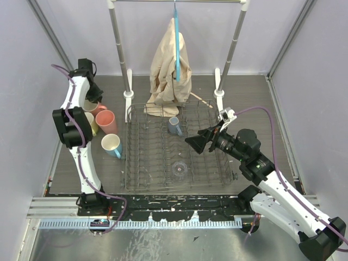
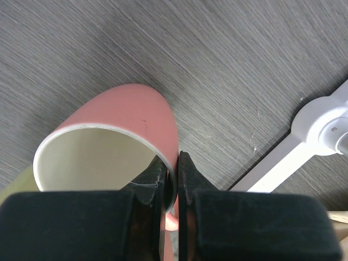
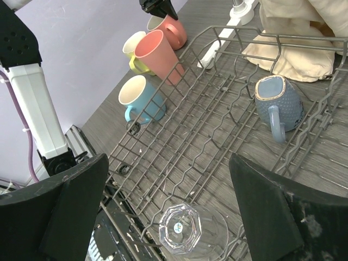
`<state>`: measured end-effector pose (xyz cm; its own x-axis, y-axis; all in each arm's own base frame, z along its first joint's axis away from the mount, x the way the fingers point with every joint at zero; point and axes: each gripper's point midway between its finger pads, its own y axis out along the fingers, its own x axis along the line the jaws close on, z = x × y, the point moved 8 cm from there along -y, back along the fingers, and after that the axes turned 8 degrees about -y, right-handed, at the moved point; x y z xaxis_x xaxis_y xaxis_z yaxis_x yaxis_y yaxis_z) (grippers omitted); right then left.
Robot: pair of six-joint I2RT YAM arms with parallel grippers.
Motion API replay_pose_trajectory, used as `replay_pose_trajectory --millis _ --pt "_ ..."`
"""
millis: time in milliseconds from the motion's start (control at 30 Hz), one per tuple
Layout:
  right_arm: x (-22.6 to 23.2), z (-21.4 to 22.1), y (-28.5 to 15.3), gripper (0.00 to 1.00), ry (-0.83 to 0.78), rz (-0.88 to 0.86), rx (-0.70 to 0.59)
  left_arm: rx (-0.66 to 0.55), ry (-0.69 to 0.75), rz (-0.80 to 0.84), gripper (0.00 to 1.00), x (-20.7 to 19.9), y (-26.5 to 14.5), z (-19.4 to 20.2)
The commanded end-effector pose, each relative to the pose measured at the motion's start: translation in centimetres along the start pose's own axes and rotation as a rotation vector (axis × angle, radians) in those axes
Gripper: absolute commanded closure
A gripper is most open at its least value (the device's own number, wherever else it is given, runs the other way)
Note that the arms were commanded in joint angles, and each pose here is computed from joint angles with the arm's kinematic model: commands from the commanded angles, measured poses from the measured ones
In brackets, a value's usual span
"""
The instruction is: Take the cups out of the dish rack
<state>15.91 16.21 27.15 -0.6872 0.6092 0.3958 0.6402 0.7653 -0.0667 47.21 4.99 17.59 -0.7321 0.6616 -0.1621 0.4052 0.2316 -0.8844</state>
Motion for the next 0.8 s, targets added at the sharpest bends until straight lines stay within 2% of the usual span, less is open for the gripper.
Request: replay_pose_trajectory --millis 0,67,100,233,433,667,767 --pt "0.21 -1.42 0.13 0.02 -0.036 -0.008 -0.065 -0.019 -0.004 0.030 1.00 -0.33 -1.01 -1.17" --pt "0.20 -1.40 0.17 0.02 -0.036 -0.009 -0.064 -0.010 -0.002 0.027 0.98 -0.31 -0.89 -1.05" --pt "0.17 -1.36 0.19 0.02 -0.035 -0.008 -0.062 -0.003 0.001 0.022 0.90 -0.26 -0.68 -0.93" --pt "0.09 -1.29 0.21 0.02 -0.033 -0.005 -0.061 0.017 0.002 0.024 0.86 -0.32 -0.37 -0.79" --pt "0.01 -1.21 0.26 0.02 -0.031 -0.004 -0.058 0.012 0.003 0.035 0.71 -0.47 -0.73 -1.01" --pt "0.07 -1.26 0.28 0.02 -0.028 -0.009 -0.059 0.026 0.011 0.038 0.61 -0.49 -0.63 -0.87" --pt "0.03 -1.22 0.23 0.02 -0.029 -0.008 -0.060 0.037 0.014 0.038 0.65 -0.50 -0.30 -0.69"
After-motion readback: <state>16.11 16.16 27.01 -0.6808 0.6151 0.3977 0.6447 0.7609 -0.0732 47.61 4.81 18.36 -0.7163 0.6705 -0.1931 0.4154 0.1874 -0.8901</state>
